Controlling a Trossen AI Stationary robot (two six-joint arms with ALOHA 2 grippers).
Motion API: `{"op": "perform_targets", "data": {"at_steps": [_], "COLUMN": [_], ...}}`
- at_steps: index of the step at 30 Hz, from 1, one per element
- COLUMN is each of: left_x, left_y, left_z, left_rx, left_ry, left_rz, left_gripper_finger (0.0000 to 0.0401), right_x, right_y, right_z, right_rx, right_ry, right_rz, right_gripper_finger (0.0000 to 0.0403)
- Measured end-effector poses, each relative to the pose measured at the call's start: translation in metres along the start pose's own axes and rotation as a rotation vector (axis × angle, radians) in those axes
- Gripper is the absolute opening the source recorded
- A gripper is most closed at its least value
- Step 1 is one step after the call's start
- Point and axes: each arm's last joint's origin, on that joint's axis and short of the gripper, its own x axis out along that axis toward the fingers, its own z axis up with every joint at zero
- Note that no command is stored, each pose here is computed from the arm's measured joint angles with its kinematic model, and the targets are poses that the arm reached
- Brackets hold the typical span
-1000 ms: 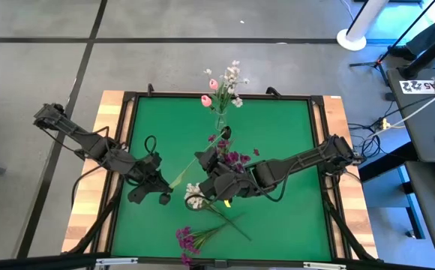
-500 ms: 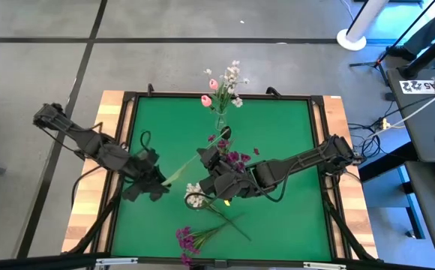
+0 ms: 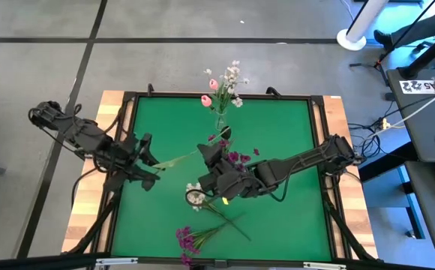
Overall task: Sort flowers into vase by color
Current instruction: Put the black flower into the yellow transparent vase
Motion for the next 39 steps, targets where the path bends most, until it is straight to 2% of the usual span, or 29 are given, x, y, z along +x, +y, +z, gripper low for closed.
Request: {"op": "perform_targets", "data": {"at_steps": [3,10,16,21,28,34,37,39], "left_x": [-0.002,0.014,0.033,0.033,0.003,-0.014,-0.017,-0.018], "left_y": [0.001,0.008,0.009,0.010,0.010,0.002,0.001,0.001], "left_z": [-0.003,-0.027,-0.038,-0.040,-0.021,0.007,0.012,0.013], "left_rx": [-0.003,-0.109,-0.135,-0.124,-0.107,-0.083,-0.036,0.014], "left_ry": [0.049,0.280,0.359,0.380,0.384,0.276,0.257,0.249], "left_rz": [0.019,0.134,0.182,0.202,0.261,0.200,0.214,0.231], "left_gripper_finger": [0.0153,0.0190,0.0230,0.0251,0.0253,0.0253,0.0254,0.0254], "right_x": [0.000,0.000,0.000,0.000,0.000,0.000,0.000,0.000], "right_y": [-0.002,-0.003,-0.002,-0.001,0.003,0.003,0.001,-0.002], "right_z": [0.000,-0.002,-0.002,-0.003,-0.005,-0.005,-0.004,-0.003], "right_rx": [0.008,-0.092,-0.103,-0.134,-0.183,-0.172,-0.116,-0.038], "right_ry": [0.009,0.060,0.061,0.066,0.127,0.126,0.118,0.098], "right_rz": [-0.015,-0.025,-0.024,-0.014,-0.006,-0.009,-0.019,-0.034], "right_gripper_finger": [0.0007,0.0007,0.0007,0.0007,0.0007,0.0007,0.0007,0.0007]}}
